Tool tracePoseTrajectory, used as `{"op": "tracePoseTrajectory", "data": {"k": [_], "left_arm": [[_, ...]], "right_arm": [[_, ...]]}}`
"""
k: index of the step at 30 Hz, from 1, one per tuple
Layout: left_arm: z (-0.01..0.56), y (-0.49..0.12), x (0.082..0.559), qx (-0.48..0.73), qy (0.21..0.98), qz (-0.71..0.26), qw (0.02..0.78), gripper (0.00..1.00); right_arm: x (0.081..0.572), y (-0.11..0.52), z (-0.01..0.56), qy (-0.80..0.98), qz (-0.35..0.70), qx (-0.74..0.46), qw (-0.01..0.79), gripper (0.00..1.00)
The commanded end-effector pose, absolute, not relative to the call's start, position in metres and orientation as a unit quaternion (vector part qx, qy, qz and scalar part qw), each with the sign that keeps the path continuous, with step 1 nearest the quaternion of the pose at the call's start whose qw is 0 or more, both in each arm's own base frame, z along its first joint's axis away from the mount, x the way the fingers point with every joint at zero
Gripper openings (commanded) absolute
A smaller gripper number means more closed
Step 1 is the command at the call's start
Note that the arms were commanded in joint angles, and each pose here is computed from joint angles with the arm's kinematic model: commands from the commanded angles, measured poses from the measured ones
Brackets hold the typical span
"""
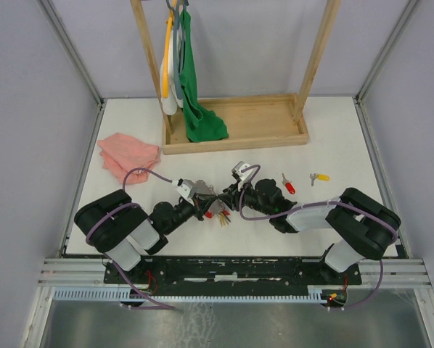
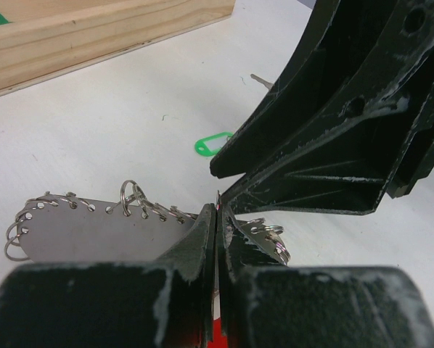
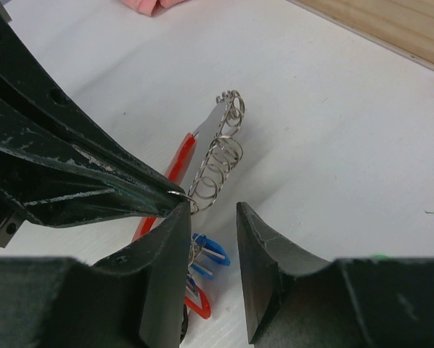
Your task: Put the keys on the keyring
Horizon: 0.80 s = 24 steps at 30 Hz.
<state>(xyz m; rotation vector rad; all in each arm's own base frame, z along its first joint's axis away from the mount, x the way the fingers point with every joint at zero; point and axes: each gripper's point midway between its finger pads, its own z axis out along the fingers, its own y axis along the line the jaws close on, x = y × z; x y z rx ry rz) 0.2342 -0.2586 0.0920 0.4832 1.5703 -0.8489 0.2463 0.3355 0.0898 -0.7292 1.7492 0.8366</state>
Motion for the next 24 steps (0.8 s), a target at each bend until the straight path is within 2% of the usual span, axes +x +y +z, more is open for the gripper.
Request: {"op": "tracePoseTrajectory", "data": {"k": [1,24], "left_arm": [[0.146,-0.269,0.237,0.185,0.604,-0.415,0.655,0.03],[0.17,-0.269,0.228,0.156,0.584,-0.457,0.652,0.03]], "right_arm": [[0.253,0.35,0.135,0.683,0.377,-0.293,0.552,0.4],[0.255,0.358,0.115,0.693,0.394,-0.277,0.537,0.38]]}}
